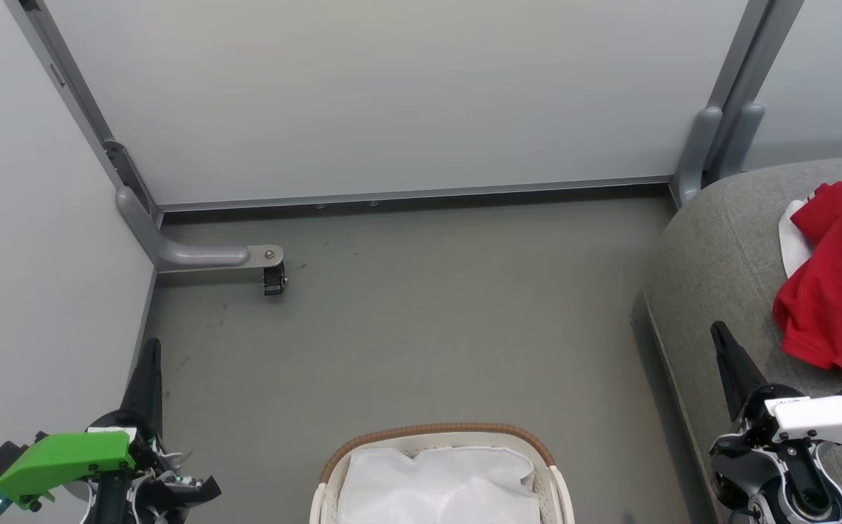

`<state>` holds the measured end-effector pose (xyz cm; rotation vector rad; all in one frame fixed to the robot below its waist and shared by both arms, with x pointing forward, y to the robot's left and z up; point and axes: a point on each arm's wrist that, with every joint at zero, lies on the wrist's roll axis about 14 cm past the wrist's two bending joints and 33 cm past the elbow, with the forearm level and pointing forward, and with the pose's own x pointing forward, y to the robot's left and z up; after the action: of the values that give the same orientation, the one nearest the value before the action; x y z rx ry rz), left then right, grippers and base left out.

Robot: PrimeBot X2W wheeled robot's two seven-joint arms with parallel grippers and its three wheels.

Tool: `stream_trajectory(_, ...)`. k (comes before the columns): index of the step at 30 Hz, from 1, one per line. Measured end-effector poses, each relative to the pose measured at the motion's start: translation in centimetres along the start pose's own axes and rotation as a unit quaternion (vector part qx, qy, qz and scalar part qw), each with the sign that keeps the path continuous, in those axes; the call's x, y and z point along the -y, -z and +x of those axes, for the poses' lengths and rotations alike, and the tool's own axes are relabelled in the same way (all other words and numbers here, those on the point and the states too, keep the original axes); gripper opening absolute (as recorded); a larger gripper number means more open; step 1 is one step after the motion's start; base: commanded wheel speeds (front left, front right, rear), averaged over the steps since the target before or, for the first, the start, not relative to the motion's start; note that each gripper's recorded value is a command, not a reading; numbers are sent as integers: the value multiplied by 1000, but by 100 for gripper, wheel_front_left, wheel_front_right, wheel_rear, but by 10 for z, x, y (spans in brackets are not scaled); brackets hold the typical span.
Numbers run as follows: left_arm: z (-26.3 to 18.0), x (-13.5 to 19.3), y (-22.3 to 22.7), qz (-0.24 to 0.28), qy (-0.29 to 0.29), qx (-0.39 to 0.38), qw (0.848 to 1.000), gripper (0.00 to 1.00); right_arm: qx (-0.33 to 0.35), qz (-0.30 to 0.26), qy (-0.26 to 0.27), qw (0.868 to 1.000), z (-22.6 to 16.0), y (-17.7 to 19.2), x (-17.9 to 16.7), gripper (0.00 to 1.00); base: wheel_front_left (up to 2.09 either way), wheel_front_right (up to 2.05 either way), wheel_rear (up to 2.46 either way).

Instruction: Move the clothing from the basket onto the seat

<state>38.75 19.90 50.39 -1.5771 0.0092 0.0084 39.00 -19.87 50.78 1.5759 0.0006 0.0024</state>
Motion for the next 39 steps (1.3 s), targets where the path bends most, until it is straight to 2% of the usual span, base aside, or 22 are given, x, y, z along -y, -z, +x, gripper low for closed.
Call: stream_trajectory(39, 0, 0, 0, 0, 0, 0, 1000, 0, 0, 0, 0, 1000, 0, 0, 0, 0, 0, 0, 0)
